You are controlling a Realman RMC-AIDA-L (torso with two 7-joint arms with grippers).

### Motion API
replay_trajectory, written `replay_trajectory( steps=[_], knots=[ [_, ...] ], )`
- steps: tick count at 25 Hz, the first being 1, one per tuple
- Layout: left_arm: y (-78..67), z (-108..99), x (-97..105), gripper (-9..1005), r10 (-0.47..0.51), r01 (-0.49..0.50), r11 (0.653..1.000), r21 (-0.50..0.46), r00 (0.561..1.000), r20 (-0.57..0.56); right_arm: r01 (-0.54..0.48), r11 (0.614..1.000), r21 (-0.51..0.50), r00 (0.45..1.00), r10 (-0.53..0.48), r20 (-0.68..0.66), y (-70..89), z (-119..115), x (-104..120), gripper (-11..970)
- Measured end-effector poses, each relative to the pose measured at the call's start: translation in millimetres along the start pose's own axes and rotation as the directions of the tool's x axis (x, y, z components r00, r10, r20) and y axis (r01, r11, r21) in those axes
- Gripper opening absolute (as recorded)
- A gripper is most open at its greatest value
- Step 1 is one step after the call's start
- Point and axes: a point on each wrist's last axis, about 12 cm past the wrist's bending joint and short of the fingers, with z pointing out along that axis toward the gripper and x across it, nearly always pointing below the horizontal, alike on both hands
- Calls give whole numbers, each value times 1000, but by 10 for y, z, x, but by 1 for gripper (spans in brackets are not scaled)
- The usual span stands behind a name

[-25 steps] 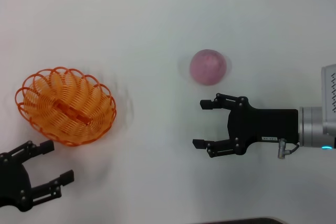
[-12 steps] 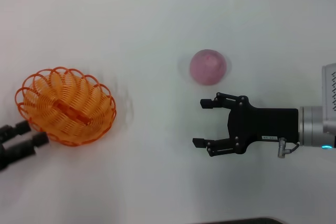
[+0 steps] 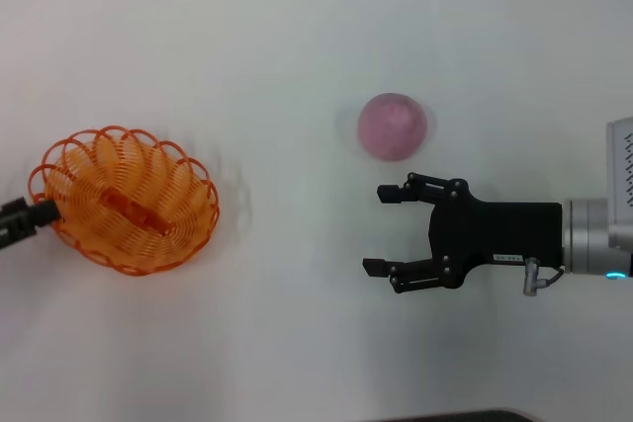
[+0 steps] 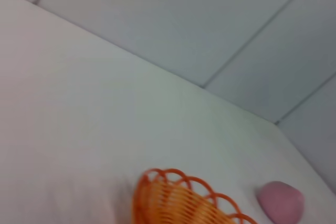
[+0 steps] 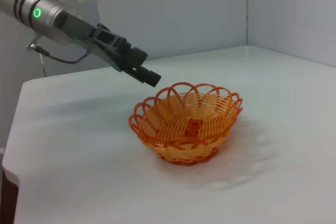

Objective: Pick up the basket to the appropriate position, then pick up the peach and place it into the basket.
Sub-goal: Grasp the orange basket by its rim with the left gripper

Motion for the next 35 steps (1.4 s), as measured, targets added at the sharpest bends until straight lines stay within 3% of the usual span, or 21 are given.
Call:
replay_trajectory(
  steps=[8, 15, 21, 31, 35],
  knots=[
    [89, 48, -401, 774, 21, -24, 995, -98, 999, -24, -1, 1000, -6, 1000, 1, -1, -15, 10, -22, 954],
    [108, 246, -821, 763, 91, -118, 976, -184, 985, -148, 9, 1000, -15, 1000, -9, 2, -33, 29, -52, 954],
    [47, 420, -1090, 754, 149, -198, 961, -193, 959, -242, 11, 1000, -16, 1000, -11, 5, -40, 33, -64, 954],
    [-144, 818, -1378, 739, 225, -365, 913, -181, 822, -523, 13, 1000, -21, 1000, -13, 5, -38, 39, -68, 954],
    [-210, 917, -1422, 733, 243, -400, 901, -168, 786, -568, 14, 1000, -21, 1000, -14, 5, -38, 39, -68, 954]
  ],
)
